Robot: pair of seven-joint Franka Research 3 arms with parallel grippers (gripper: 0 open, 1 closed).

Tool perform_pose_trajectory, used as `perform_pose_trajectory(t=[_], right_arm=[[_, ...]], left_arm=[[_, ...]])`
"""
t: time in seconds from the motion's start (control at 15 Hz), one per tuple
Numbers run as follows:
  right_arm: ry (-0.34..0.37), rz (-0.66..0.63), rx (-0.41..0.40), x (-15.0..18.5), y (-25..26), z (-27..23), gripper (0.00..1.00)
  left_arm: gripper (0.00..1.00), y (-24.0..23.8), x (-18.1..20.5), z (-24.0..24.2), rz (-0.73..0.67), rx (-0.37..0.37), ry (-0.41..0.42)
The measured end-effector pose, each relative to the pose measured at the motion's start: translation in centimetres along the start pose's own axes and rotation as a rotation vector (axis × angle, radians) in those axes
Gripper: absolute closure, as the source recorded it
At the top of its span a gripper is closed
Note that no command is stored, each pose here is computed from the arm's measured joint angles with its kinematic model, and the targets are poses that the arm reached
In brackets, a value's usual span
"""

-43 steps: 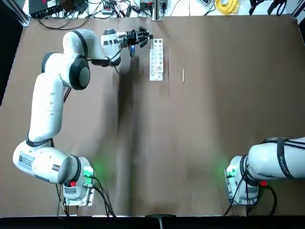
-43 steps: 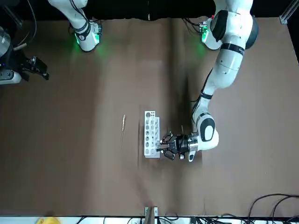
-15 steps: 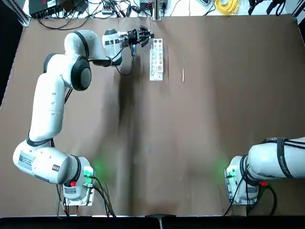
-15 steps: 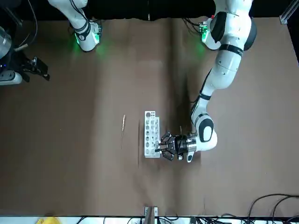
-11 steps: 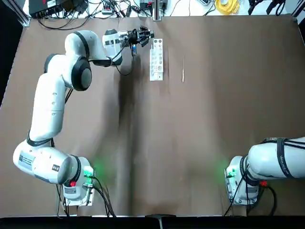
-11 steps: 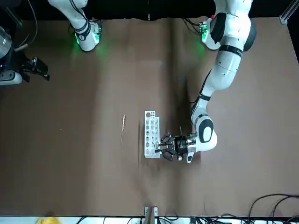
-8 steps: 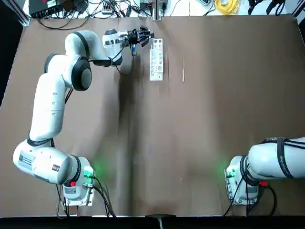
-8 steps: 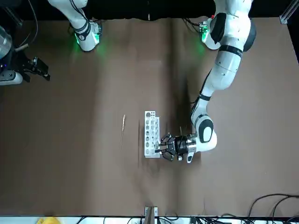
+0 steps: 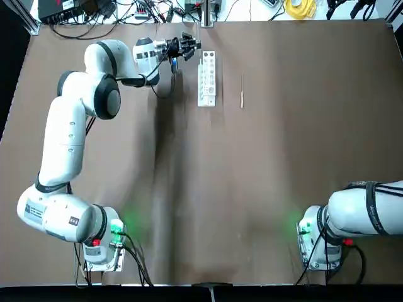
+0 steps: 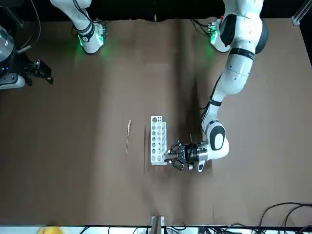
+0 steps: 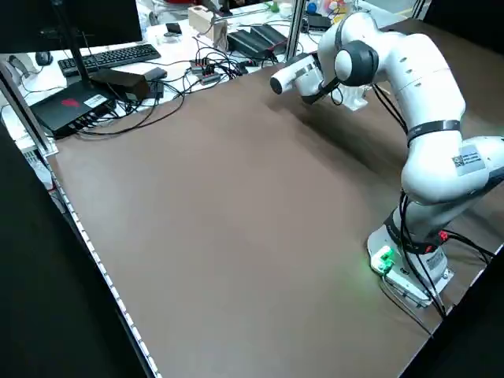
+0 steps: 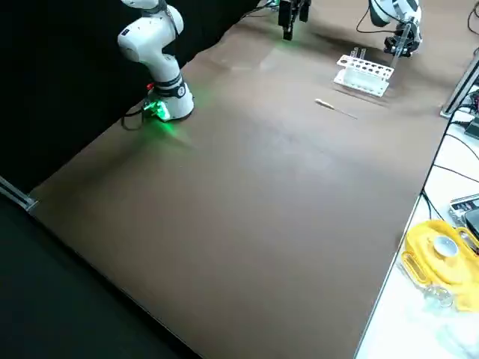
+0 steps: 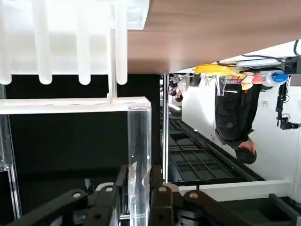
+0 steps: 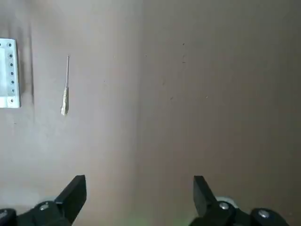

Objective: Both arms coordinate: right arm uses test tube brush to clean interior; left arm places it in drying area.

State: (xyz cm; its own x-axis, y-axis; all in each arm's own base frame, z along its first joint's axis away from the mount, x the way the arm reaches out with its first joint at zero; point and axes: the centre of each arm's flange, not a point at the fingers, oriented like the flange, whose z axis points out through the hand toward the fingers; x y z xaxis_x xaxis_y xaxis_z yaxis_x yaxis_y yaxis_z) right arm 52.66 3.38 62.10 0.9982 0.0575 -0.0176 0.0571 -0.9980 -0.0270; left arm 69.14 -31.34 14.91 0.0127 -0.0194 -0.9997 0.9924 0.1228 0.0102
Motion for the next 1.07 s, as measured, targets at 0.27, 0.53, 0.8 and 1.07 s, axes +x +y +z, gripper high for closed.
perform_pose_trajectory(t=[0.27, 0.53, 0.8, 1.07], right_arm=[[0.000, 0.000, 0.000, 0.0, 0.0, 0.0, 0.00], [0.000, 0.000, 0.000, 0.0, 0.0, 0.0, 0.00], [0.000, 0.000, 0.000, 0.0, 0.0, 0.0, 0.00], [0.000, 0.000, 0.000, 0.0, 0.0, 0.0, 0.00]], left_arm=[[0.77, -0.3, 0.3, 0.4, -0.004, 0.006, 0.001], [0.77, -0.7, 0.9, 0.6, -0.011, 0.011, 0.005], [0.77, -0.8, 1.2, 0.6, -0.013, 0.011, 0.006], [0.77, -0.8, 1.3, 0.6, -0.013, 0.011, 0.007]])
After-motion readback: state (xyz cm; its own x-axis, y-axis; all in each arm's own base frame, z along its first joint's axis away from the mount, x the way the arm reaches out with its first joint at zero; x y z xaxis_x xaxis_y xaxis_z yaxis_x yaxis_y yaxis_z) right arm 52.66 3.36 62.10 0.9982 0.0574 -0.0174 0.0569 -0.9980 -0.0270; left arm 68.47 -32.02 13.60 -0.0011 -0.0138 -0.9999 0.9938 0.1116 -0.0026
